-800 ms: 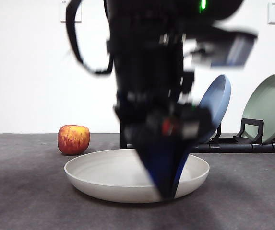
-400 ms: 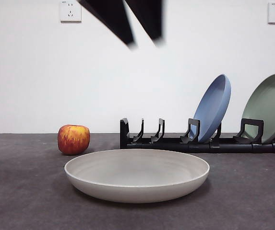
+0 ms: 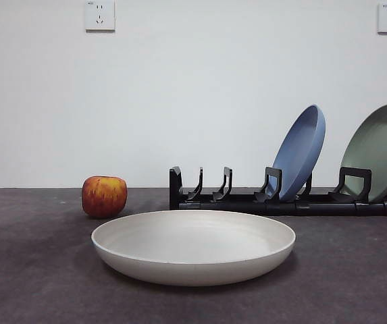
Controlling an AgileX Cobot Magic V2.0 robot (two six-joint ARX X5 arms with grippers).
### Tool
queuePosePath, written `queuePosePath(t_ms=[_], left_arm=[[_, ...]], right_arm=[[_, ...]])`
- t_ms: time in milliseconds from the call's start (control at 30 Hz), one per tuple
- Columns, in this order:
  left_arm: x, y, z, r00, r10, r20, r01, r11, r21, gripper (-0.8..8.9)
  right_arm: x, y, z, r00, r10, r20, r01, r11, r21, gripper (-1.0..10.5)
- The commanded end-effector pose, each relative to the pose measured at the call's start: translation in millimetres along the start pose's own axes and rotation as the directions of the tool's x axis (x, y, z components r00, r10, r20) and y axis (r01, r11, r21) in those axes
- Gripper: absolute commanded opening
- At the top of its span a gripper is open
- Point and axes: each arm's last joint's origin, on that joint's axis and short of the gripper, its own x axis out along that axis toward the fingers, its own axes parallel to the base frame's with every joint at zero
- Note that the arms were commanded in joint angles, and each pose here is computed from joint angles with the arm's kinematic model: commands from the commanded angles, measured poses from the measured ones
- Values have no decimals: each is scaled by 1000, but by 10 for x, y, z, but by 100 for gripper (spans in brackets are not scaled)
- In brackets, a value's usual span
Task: Take the yellow plate from the plate rack,put the plate on the table,take the apple from the table,put the apple in the plate
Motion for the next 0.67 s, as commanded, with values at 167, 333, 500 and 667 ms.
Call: queuePosePath(t_ms=[167,333,500,667], left_arm=[[-327,102,-110,997,41,66,-34,995,-96,-7],[-293,99,-131,998,54,27,-51,994,-98,-7],[-248,87,-118,998,56,15,-55,994,-95,-7],[-251,88,-119,998,57,15,-55,994,-95,-7]], right_arm=[[264,-49,243,999,-36,33,39,997,-71,600],[667,-43,500,994,-69,80,79,989,-124,604],[1227,-19,801,995,-103,12,103,975,-198,614],[1871,-40,1225,986,-162,-46,143,951,-276,663]])
